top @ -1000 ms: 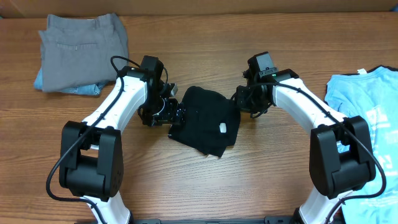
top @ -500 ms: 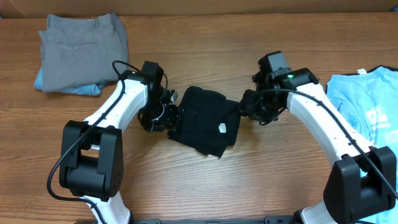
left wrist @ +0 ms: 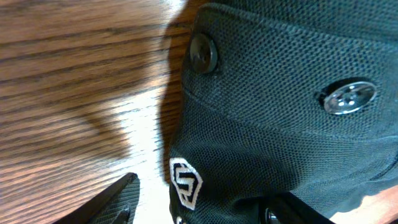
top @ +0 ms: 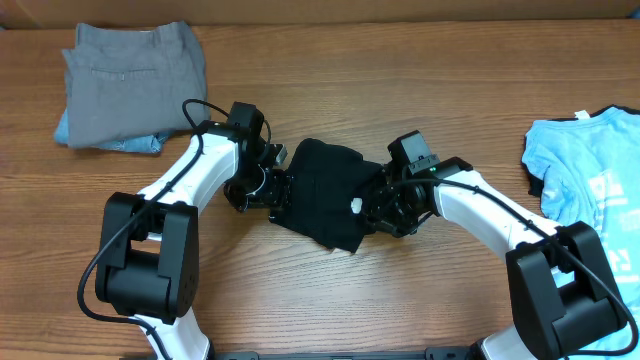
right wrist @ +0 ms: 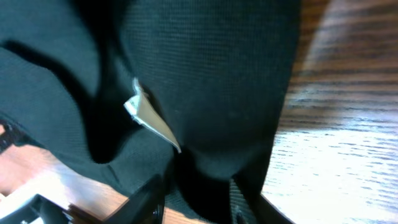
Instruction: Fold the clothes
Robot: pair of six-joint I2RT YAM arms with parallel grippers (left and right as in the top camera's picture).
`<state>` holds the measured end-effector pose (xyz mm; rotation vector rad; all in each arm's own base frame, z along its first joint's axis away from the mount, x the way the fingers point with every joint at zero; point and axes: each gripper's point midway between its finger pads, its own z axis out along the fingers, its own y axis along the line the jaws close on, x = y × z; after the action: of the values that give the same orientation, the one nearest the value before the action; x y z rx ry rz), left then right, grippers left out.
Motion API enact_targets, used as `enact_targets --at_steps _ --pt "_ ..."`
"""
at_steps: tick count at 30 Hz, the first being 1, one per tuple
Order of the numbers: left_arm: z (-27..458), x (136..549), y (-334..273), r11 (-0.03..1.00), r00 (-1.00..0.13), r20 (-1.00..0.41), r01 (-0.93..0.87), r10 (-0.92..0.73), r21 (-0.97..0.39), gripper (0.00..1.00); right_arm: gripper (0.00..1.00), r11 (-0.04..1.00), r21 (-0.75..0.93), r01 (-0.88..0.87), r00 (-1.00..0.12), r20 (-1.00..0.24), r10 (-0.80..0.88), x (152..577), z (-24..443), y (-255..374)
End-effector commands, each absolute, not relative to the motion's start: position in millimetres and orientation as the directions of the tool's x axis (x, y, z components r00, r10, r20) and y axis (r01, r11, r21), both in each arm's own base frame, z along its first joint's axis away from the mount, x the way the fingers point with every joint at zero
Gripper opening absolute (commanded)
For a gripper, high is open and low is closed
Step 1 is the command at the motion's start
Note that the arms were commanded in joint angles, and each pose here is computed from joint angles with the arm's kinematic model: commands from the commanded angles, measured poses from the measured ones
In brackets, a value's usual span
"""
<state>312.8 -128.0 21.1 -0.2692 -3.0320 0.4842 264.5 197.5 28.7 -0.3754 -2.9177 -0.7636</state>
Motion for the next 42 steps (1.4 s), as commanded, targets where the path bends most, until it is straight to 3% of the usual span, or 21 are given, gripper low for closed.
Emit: enact_targets --at_steps 1,3,5,8,10,17,22,26,29,34,42 --pt "16.8 309.4 -116.5 0.950 -0.979 0.039 0.183 0.199 -0.252 0.62 0.30 0.811 0.464 0.357 -0.933 0.225 0.282 259.5 26.3 199.2" --pt "16.9 307.3 -115.1 0.952 -0.979 0.048 0.180 0.198 -0.247 0.62 0.21 0.811 0.462 0.359 -0.932 0.227 0.283 258.9 26.2 198.9" --pt "16.9 304.5 -114.4 0.953 -0.978 0.060 0.177 0.198 -0.247 0.70 0.11 0.810 0.454 0.372 -0.926 0.237 0.293 257.6 25.9 198.3" --pt "19.4 299.1 -113.1 0.954 -0.977 0.087 0.171 0.197 -0.246 0.87 0.09 0.807 0.451 0.382 -0.922 0.242 0.302 258.1 25.7 196.0" --pt "22.1 297.1 -112.7 0.954 -0.975 0.099 0.170 0.199 -0.246 0.91 0.09 0.807 0.447 0.386 -0.921 0.245 0.304 257.5 26.1 194.6" --pt "48.8 301.8 -110.0 0.950 -0.969 0.116 0.185 0.220 -0.252 0.91 0.13 0.828 0.424 0.368 -0.928 0.226 0.297 258.3 33.0 187.5" --pt "80.3 332.3 -108.1 0.942 -0.980 0.029 0.181 0.197 -0.283 1.00 0.23 0.885 0.375 0.276 -0.960 0.065 0.272 276.6 64.2 169.4" --pt "98.1 355.8 -124.0 0.882 -0.974 -0.092 0.229 0.209 -0.413 1.00 0.36 0.884 0.441 0.156 -0.972 -0.092 0.217 302.1 107.6 176.8" --pt "98.8 365.8 -132.4 0.850 -0.970 -0.141 0.242 0.199 -0.469 1.00 0.35 0.857 0.504 0.106 -0.968 -0.145 0.204 315.3 126.8 188.7" --pt "84.1 371.5 -143.2 0.818 -0.969 -0.142 0.249 0.205 -0.518 1.00 0.31 0.828 0.554 0.090 -0.968 -0.148 0.204 324.5 125.3 200.4" --pt "47.8 369.3 -160.3 0.755 -0.978 -0.051 0.187 0.200 -0.628 1.00 0.29 0.817 0.549 0.176 -0.975 -0.017 0.221 331.6 74.5 211.5"
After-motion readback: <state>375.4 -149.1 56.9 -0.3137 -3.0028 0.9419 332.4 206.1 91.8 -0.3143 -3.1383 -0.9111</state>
